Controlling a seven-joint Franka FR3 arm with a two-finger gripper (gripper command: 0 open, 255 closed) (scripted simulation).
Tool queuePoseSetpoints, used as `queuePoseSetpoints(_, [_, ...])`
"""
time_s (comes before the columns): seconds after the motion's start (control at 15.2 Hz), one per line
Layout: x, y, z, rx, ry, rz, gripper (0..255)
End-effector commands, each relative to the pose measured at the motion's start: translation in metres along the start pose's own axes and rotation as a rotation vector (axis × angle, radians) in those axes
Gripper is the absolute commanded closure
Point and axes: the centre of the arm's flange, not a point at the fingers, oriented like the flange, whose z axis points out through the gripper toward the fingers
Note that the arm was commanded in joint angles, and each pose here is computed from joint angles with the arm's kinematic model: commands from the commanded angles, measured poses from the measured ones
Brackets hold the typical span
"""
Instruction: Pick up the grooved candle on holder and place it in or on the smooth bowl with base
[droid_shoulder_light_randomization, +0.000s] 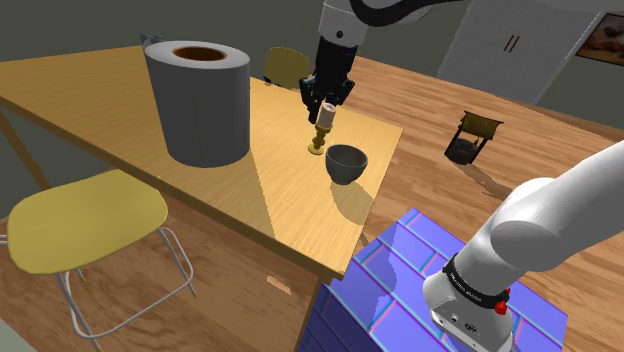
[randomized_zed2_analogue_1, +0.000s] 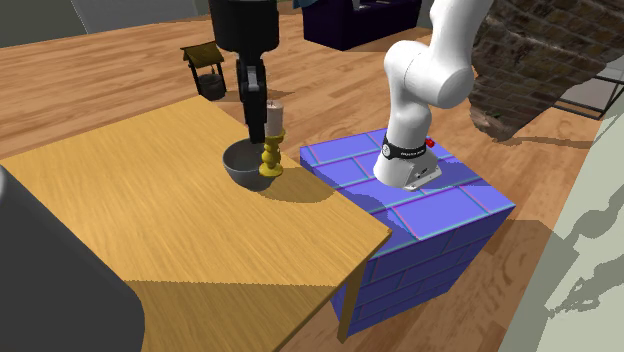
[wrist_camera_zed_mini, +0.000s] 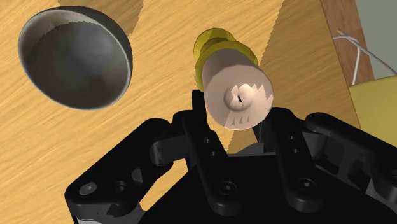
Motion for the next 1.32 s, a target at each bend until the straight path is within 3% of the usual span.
queuePoseSetpoints(0.0, [0.007, 0.026, -0.003, 0.000, 0.000, -0.001, 255])
queuePoseSetpoints(0.73, [0.044, 0.163, -0.022, 0.000, 0.000, -0.001, 255])
queuePoseSetpoints(1.25, [0.041, 0.164, 0.020, 0.000, 0.000, -0.001, 255])
